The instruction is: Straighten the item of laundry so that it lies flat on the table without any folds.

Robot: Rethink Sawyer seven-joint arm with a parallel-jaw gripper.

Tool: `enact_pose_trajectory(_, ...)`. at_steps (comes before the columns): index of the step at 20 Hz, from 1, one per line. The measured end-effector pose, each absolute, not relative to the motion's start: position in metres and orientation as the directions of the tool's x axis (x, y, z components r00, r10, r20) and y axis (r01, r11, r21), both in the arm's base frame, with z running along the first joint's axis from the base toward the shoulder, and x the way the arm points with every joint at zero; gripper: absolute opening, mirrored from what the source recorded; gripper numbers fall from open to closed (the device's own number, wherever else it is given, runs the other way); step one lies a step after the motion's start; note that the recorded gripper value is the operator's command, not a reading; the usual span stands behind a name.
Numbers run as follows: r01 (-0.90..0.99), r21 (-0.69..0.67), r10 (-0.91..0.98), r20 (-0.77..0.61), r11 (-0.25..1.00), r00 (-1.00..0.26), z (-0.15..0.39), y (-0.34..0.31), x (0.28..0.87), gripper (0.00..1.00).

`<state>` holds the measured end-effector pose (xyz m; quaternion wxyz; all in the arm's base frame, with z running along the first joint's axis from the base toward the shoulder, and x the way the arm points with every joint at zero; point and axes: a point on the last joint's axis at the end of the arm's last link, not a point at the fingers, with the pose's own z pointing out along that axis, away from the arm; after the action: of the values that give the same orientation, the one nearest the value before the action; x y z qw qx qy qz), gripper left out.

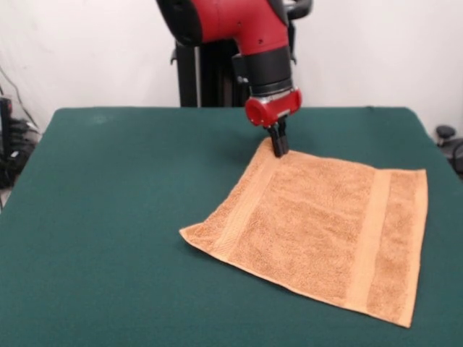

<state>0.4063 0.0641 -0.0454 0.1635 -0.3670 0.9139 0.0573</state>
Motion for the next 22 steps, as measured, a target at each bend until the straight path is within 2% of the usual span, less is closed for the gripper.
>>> enact_pose_trajectory(7, -0.701, -0.024, -0.681, -0.266, 0.712, -0.682, -0.0426, 0.0622, 0.4062, 0.00)
enact_pose_trajectory(22, -0.702, -0.023, -0.688, -0.220, 0.712, -0.691, -0.0410, 0.0570, 0.4057, 0.00)
